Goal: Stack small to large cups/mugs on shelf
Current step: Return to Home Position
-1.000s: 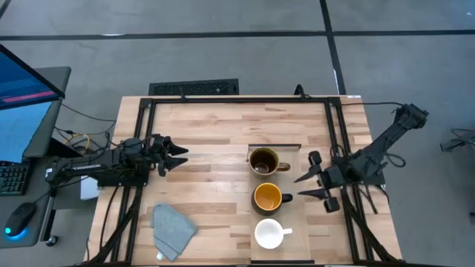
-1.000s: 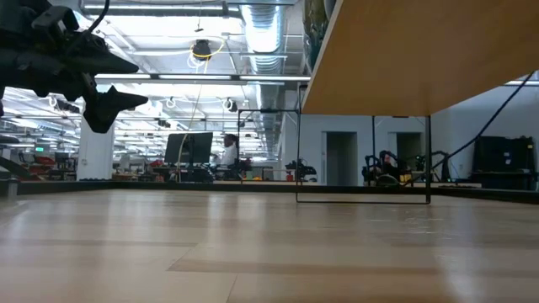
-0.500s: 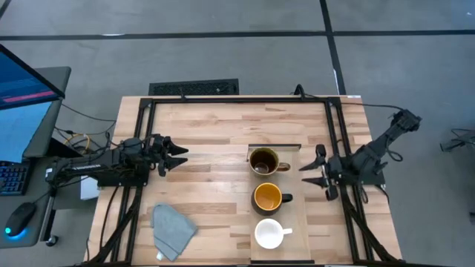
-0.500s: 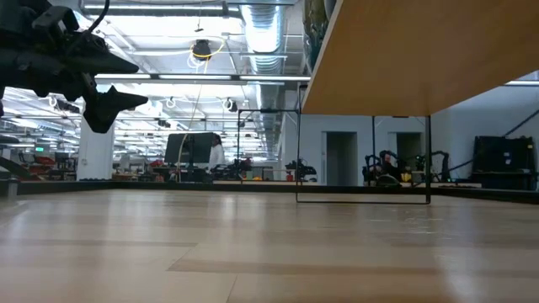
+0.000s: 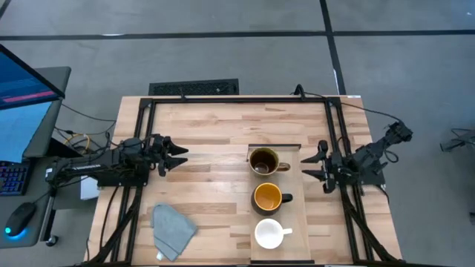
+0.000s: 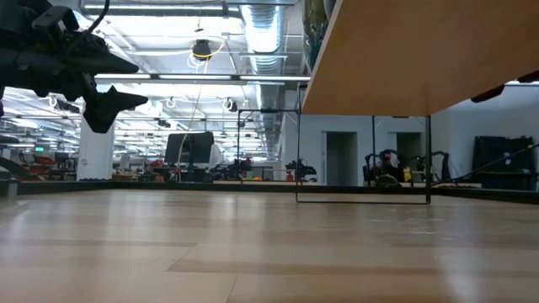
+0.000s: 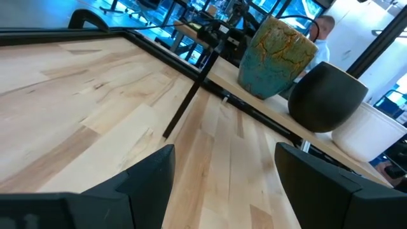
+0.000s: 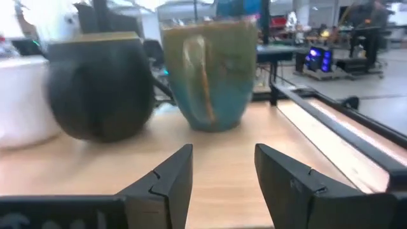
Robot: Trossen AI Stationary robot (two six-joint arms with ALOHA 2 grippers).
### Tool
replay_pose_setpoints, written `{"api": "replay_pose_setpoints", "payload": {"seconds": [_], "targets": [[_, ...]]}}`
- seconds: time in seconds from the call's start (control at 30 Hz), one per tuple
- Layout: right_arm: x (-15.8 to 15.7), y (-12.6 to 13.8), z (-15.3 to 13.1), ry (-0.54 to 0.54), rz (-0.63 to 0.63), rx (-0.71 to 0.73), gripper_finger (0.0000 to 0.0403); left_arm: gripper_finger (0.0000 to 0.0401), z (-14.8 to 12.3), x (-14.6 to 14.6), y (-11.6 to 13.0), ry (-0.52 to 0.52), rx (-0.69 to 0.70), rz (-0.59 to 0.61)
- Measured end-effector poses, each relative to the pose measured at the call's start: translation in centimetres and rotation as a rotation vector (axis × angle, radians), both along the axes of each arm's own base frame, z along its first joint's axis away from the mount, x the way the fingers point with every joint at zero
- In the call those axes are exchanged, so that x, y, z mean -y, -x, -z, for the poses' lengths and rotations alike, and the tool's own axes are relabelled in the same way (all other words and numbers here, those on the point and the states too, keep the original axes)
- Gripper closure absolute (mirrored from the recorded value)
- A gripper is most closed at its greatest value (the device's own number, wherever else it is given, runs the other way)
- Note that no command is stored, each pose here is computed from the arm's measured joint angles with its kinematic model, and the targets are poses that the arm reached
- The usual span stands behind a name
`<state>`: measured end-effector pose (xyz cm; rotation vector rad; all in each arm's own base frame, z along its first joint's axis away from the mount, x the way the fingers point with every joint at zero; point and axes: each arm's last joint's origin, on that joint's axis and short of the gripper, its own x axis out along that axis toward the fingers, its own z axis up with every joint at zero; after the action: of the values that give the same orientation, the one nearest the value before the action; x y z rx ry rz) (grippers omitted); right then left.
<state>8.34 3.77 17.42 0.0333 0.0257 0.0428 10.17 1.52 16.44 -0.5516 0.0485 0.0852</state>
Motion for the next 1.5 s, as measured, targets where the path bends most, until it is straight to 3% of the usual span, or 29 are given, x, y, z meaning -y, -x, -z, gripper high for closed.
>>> {"api": "replay_pose_setpoints", "payload": {"seconds": [0.13, 0.5, 0.73, 0.9, 1.1, 1.5], "targets": [[0.3, -0.2, 0.1, -0.002, 0.037, -0.004, 0.0212, 0.014, 0.0, 0.0, 0.0, 0.001, -0.002, -0.011], [0.2, -0.2, 0.0, 0.018, -0.029, -0.001, 0.0211, 0.014, 0.0, -0.1, 0.0, 0.0, -0.004, -0.021], [-0.6, 0.1, 0.1, 0.009, -0.227, -0.014, 0.0213, 0.014, 0.0, -0.1, 0.0, 0.0, -0.005, -0.021], [-0.9, 0.2, 0.2, 0.123, -0.27, 0.004, 0.0214, 0.014, 0.0, -0.1, 0.0, 0.0, -0.005, -0.021], [-1.3, 0.5, 0.1, 0.124, -0.342, 0.015, 0.0215, 0.014, 0.0, -0.1, 0.0, 0.0, -0.005, -0.022], [-1.3, 0.8, -1.1, 0.109, -0.339, 0.041, 0.0215, 0.014, 0.0, -0.1, 0.0, 0.0, -0.005, -0.022]]}}
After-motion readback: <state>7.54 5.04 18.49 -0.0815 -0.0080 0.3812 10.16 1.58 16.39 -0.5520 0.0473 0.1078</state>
